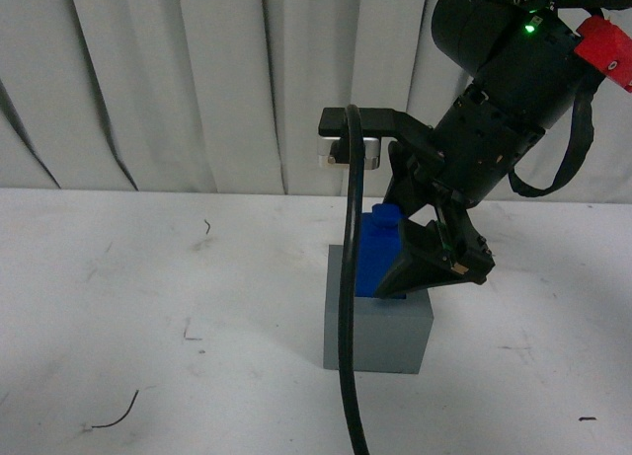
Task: Insert blue part into gray base
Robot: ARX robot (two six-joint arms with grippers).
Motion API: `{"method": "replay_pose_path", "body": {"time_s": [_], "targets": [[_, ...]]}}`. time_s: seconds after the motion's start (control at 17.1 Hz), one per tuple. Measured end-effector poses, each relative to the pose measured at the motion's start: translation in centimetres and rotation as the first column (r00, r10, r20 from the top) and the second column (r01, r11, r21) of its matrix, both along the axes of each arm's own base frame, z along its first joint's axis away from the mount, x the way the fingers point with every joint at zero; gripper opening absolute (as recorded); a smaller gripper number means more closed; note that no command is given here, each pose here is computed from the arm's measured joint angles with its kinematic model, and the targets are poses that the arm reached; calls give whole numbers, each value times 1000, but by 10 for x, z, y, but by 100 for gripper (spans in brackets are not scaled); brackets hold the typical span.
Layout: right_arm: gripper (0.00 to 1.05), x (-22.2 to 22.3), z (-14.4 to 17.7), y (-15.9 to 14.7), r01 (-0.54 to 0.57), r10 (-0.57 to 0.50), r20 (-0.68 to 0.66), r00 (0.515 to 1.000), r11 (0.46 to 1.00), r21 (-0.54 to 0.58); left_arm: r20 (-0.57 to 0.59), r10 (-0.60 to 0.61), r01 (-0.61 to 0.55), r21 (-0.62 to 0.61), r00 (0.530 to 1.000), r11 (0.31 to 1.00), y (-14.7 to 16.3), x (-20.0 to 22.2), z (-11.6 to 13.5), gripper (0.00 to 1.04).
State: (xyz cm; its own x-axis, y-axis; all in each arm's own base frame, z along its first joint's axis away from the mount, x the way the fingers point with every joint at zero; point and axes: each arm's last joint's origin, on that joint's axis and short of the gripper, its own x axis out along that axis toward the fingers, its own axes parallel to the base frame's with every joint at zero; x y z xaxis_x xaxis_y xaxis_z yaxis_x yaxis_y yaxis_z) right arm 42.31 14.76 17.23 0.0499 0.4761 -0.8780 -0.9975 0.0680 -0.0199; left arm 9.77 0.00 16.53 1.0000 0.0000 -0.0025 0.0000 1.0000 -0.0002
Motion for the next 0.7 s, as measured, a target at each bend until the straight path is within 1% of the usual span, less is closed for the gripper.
{"method": "replay_pose_path", "body": {"time_s": [0.06,0.18,0.35,0.53,0.64,0.7], "targets": [[98,0,0,0,-2,2,-4,1000,1000,5,0,0,0,0,1000,1000,0,0,0,98],[97,-1,2,-3,-15,16,-20,1000,1000,23,0,0,0,0,1000,1000,0,0,0,98],[98,1,16,-11,-61,62,-3,998,995,74,0,0,0,0,1000,1000,0,0,0,98],[98,0,48,-25,-78,65,103,993,988,131,0,0,0,0,1000,1000,0,0,0,98],[98,-7,77,-40,-80,37,209,977,977,199,0,0,0,0,1000,1000,0,0,0,98],[98,-11,91,-47,-90,19,268,963,963,253,0,0,0,0,1000,1000,0,0,0,98]]}}
